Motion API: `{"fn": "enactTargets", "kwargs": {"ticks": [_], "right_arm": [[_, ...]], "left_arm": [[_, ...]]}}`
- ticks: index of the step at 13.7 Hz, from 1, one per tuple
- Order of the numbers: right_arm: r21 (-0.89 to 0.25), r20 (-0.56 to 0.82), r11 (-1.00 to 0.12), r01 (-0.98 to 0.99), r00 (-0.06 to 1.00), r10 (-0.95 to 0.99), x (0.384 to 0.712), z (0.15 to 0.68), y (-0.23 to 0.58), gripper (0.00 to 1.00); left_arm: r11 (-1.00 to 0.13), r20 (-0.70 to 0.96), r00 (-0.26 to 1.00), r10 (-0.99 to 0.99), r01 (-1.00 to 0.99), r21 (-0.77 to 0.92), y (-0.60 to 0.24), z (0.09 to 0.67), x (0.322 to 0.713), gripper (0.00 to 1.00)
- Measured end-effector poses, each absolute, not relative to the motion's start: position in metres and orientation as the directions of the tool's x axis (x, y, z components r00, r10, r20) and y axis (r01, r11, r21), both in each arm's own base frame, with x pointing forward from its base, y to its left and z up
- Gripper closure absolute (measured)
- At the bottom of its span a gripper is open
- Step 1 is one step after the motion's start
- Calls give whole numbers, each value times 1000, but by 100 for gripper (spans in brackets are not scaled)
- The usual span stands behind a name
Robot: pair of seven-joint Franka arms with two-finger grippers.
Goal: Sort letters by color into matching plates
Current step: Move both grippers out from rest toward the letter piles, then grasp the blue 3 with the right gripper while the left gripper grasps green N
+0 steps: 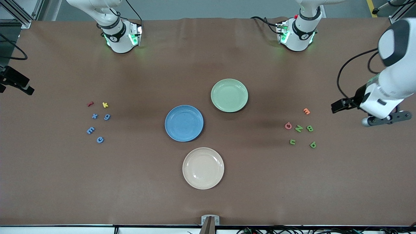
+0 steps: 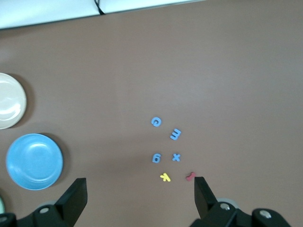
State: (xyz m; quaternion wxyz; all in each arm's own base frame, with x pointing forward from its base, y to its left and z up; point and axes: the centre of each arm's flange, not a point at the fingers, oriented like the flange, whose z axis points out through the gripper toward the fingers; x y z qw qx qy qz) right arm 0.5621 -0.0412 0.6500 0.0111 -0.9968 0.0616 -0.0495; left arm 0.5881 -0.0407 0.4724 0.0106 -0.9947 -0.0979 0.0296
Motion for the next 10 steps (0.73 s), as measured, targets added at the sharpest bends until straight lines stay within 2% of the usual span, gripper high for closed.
{"fn": "enactTargets", "kwargs": {"ticks": [4,10], "right_arm": [[-1,5,-993,-116,993,-116,592,591,-41,0],[23,-105,-994,-107,988,-108,646,445,-65,0]], "left_arm": [[-956,-59,954,295,293,-28,-36,397,579,0],[-873,-65,871,488,487,-31,-36,324,578,1]]}}
